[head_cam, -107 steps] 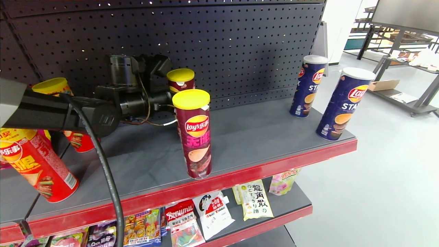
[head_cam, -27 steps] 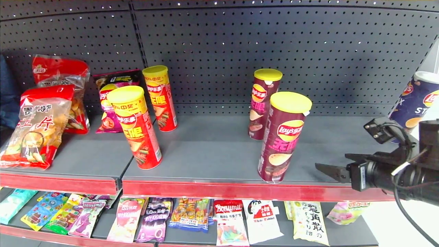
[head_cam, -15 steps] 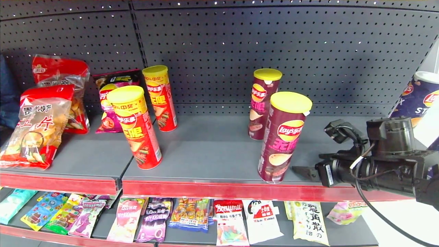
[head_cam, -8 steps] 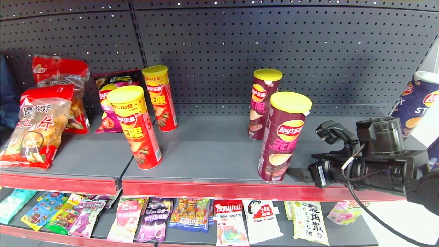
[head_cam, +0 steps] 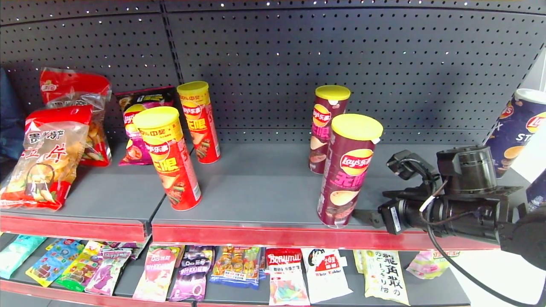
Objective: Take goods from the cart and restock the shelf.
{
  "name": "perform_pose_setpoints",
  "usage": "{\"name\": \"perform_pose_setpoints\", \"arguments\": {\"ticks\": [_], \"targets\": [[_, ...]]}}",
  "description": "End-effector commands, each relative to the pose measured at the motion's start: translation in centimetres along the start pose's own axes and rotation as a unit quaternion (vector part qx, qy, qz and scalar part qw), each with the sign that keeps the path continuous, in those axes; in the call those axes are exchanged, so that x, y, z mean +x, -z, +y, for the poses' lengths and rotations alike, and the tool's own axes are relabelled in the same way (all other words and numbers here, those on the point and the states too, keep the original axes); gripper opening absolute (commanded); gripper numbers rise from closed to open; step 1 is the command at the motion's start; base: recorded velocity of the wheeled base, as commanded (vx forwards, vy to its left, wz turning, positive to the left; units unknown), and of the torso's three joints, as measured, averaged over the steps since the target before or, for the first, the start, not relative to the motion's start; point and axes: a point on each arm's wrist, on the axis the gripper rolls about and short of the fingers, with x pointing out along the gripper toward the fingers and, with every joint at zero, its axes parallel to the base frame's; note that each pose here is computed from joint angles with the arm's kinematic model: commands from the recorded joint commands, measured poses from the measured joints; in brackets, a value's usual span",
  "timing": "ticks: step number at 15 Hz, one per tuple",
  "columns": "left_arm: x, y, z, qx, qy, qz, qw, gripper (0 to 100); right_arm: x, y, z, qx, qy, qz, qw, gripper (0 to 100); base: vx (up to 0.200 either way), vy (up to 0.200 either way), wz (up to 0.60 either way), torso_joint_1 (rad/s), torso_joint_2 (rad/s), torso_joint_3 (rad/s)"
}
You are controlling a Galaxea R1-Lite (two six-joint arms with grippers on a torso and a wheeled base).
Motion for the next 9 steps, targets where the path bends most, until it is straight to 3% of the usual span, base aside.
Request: {"name": "perform_pose_setpoints", "arguments": {"ticks": [1, 9], "targets": [[0.01, 0.00, 0.00, 0.000, 0.000, 0.001, 1.0000, 100, 0.28, -0.15, 0.05, -0.001, -0.002, 0.000, 1.000, 100, 0.000, 0.000, 0.00, 0.000, 0.00, 0.000], [0.01, 0.00, 0.00, 0.000, 0.000, 0.001, 1.0000, 100, 0.95, -0.72, 0.75, -0.008, -0.010, -0.004, 1.000, 100, 0.000, 0.000, 0.00, 0.000, 0.00, 0.000]]}}
